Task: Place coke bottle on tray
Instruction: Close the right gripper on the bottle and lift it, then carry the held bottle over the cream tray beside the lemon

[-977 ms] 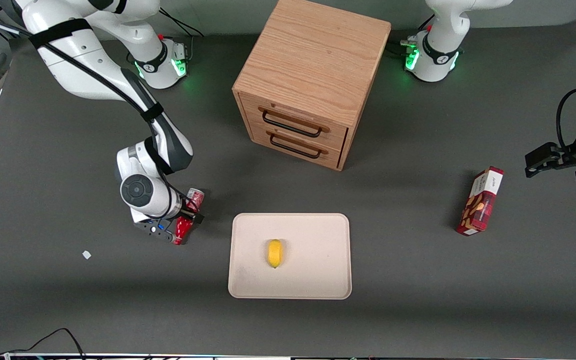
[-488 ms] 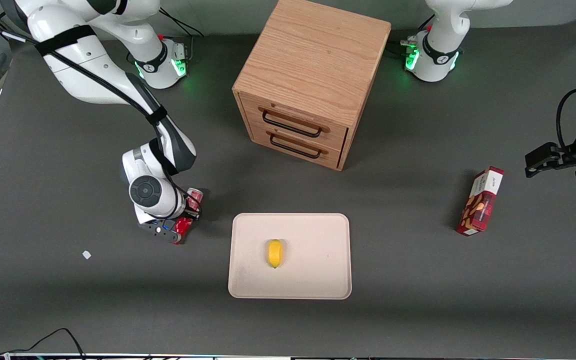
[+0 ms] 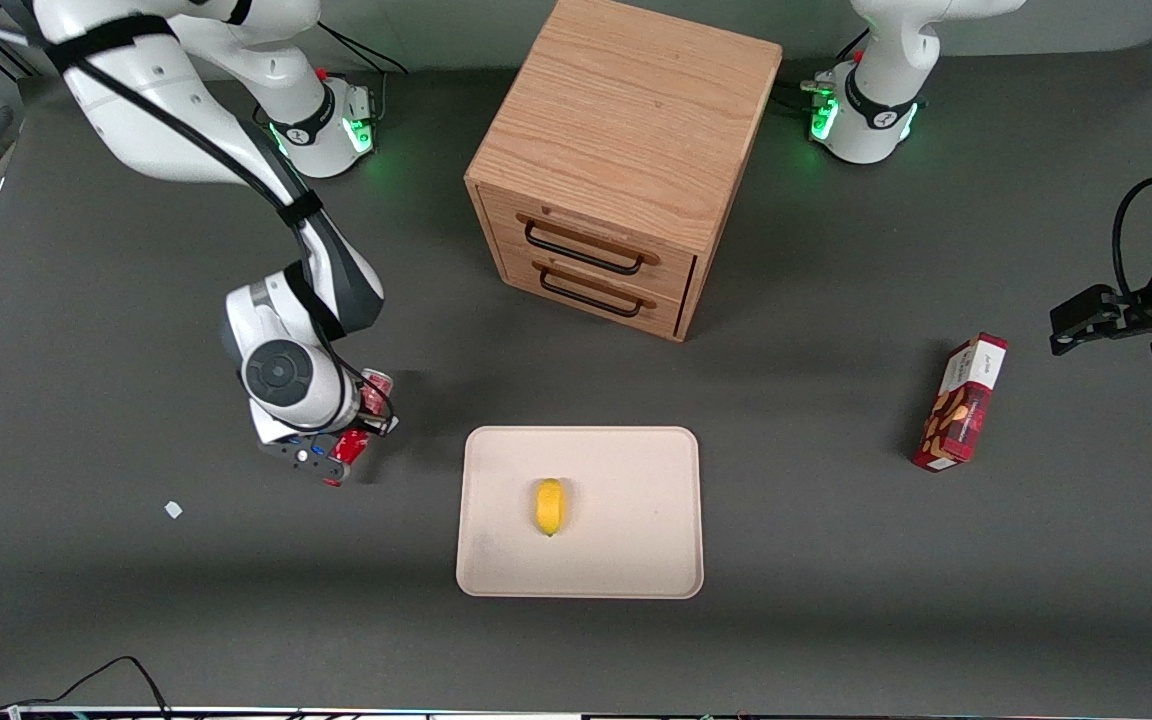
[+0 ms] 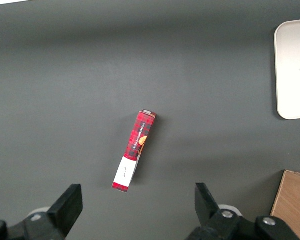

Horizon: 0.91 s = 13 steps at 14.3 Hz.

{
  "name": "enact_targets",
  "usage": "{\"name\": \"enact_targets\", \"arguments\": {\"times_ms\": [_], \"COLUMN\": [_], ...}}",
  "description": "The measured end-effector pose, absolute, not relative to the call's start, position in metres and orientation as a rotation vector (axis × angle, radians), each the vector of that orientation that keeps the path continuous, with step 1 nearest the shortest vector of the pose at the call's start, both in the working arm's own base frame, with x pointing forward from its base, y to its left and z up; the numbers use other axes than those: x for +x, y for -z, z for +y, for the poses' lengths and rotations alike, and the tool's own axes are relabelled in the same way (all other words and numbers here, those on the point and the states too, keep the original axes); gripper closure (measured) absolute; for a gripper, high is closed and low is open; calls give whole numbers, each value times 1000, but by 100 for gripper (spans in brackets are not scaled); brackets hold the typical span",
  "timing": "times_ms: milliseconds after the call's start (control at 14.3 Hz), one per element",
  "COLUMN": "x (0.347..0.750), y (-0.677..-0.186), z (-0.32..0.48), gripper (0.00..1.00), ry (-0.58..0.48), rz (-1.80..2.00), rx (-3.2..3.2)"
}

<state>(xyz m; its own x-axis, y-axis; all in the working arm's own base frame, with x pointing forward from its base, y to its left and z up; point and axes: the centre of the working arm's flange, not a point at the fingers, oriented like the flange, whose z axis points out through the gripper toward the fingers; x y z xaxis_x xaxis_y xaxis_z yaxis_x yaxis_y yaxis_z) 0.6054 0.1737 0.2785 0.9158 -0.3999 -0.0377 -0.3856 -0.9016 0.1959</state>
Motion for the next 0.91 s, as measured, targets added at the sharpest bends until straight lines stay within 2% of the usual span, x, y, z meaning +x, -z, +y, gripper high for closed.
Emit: {"name": "enact_targets", "arguments": {"times_ms": [349,558,698,907], "x": [603,601,602,620], "y": [-456,-534,-560,-551], "z": [140,120,116,122], "gripper": [45,45,45,45], "ry": [209,251,243,257], "rz": [-548,-486,-465,-454], "rx": [2931,2953,2972,2986]}}
